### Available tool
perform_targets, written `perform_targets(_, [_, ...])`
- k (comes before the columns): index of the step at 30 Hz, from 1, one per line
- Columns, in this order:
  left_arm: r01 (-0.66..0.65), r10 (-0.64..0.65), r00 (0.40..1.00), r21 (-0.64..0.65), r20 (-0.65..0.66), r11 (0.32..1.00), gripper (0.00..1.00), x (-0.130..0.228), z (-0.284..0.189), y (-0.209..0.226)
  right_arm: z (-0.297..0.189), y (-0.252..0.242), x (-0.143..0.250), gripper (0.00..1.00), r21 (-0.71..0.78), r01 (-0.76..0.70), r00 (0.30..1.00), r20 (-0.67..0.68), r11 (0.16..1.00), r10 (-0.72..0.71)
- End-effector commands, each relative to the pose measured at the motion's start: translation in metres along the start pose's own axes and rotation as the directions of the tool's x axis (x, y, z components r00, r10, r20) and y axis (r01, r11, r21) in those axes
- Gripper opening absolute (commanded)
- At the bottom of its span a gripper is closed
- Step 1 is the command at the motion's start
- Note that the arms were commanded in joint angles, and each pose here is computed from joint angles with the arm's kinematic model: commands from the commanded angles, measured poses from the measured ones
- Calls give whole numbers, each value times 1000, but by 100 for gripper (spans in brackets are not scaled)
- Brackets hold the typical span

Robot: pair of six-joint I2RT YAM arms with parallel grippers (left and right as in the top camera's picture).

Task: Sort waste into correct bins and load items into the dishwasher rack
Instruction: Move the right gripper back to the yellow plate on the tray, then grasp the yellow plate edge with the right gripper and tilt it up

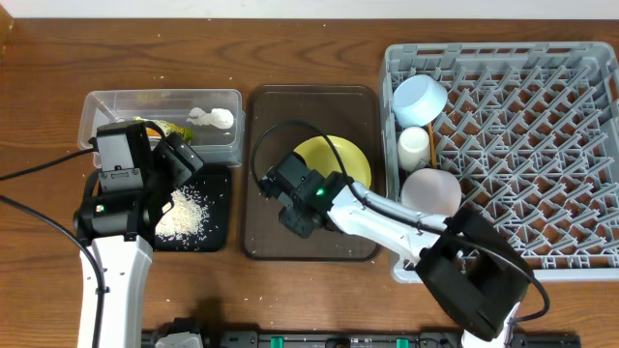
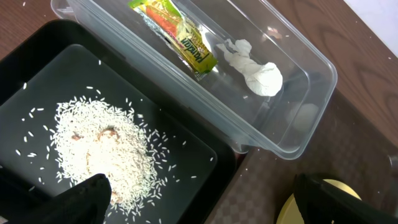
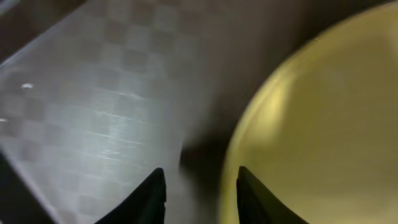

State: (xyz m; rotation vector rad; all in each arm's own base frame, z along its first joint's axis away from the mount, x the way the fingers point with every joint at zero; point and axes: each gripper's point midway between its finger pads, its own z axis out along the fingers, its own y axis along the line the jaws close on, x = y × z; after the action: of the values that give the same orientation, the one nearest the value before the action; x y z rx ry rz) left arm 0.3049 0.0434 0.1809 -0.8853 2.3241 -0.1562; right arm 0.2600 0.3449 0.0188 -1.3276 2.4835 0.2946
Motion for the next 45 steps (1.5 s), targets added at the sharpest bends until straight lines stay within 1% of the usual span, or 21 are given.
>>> perform_targets(1, [11,-11,1000,-8,14,1000,96,-4,-2,1,-4,30,-13,38,-121,46,998,44,992,-41])
perform_targets(6, [11,-11,1000,-8,14,1000,96,-4,-2,1,-8,59,-22,40,-238,80,994,93,968,-60])
perform_targets(15, [11,-11,1000,-8,14,1000,96,-4,-2,1,-14,58,-32,40,-234,88,991,122,968,-61])
perform_targets(20, [11,-11,1000,-8,14,1000,96,-4,-2,1,-38,51,-53,42,-214,114,982,175,970,-77])
perform_targets(22, [11,-11,1000,-8,14,1000,96,-4,-2,1,-47,35,-61,47,-140,99,981,182,985,-73])
perform_targets(24, [11,-11,1000,-8,14,1000,96,-4,-2,1,-53,12,-63,47,-38,71,983,170,997,-63])
perform_targets(26, [11,-11,1000,-8,14,1000,96,-4,-2,1,-55,-12,-60,49,64,39,988,149,997,-48])
perform_targets(29, [11,-11,1000,-8,14,1000,96,-4,-2,1,-57,-42,-49,54,151,-4,994,106,989,-12])
perform_targets(32, [11,-11,1000,-8,14,1000,96,-4,-2,1,-59,-66,-38,54,184,-64,995,82,981,49])
perform_targets(39, [11,-11,1000,-8,14,1000,96,-4,-2,1,-64,-111,-30,55,211,-226,972,114,951,205])
perform_targets(42, [11,-11,1000,-8,14,1000,96,-4,-2,1,-66,-123,-25,54,213,-268,962,116,940,248])
perform_targets(45, [11,-11,1000,-8,14,1000,96,-4,-2,1,-65,-128,-21,54,211,-279,959,112,937,260])
